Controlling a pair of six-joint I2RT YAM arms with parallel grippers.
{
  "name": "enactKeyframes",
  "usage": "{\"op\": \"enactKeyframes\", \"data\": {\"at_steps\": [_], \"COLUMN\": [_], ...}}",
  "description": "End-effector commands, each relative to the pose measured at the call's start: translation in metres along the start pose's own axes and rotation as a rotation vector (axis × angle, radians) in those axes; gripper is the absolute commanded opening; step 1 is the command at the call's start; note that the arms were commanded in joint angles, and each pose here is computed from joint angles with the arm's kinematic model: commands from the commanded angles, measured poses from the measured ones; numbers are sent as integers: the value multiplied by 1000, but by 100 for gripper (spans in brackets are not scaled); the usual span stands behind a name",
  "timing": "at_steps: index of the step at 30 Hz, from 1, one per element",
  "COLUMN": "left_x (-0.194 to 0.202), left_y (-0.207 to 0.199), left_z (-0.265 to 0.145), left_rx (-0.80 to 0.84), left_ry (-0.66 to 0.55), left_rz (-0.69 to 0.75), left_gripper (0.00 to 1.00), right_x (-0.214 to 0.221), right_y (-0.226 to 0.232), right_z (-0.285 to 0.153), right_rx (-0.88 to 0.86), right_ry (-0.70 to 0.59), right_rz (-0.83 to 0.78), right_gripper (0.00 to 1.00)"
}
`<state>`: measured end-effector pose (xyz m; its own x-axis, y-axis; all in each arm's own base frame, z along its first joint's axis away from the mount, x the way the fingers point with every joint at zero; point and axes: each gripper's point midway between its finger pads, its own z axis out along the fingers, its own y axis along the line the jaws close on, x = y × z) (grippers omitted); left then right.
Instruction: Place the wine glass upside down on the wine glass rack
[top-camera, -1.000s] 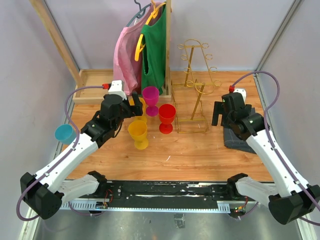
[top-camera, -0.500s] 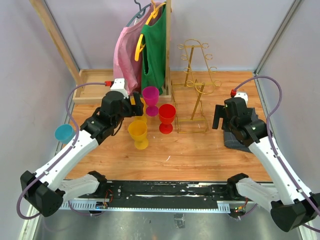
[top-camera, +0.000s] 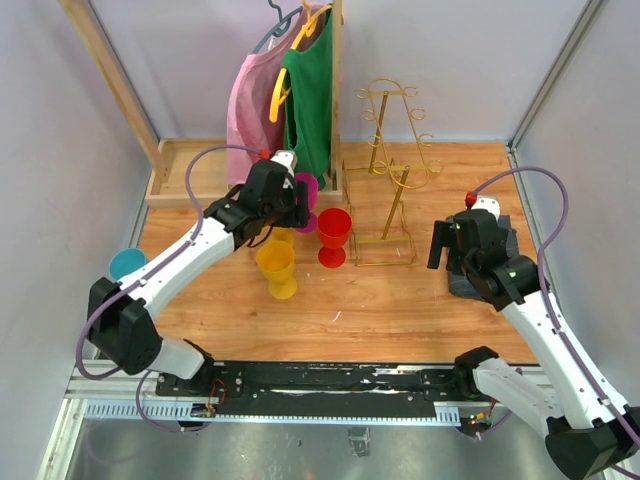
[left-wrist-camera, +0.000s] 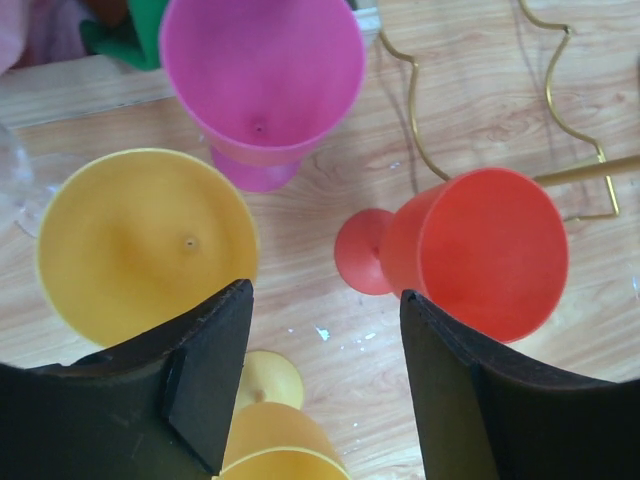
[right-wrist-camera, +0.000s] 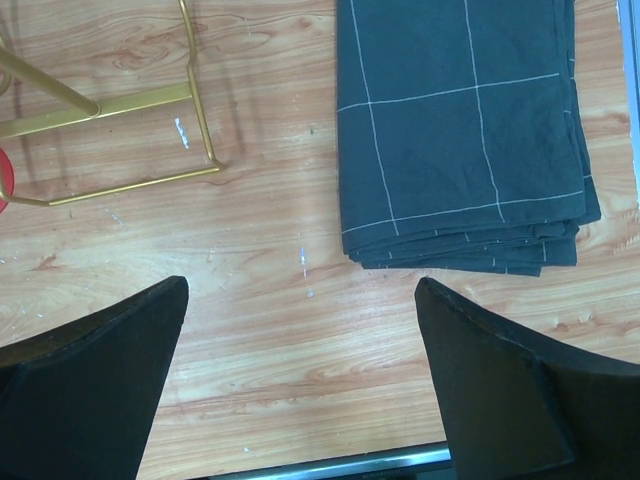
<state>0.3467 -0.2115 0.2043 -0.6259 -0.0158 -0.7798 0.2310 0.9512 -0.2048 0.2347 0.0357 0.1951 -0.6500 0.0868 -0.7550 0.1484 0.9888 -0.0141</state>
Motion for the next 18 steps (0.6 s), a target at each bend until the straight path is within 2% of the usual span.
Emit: {"op": "enactKeyframes", "data": {"at_steps": [1, 5, 18], "left_x": [-14, -8, 14], "left_y": [-25, -38, -55], "left_z": [-6, -1, 28], "left_rx": [74, 86, 38], "left_ry": [-6, 33, 122], "left_rz": [26, 59, 124], "left_gripper": [65, 58, 54], "right_x": [3, 5, 4], "right_y": [-5, -6, -6], "right_z": [2, 4, 3], "right_rx": [28, 35, 36], "right_ry": [-12, -7, -17], "right_rz": [4, 7, 16], "right_gripper": [98, 98, 98]}}
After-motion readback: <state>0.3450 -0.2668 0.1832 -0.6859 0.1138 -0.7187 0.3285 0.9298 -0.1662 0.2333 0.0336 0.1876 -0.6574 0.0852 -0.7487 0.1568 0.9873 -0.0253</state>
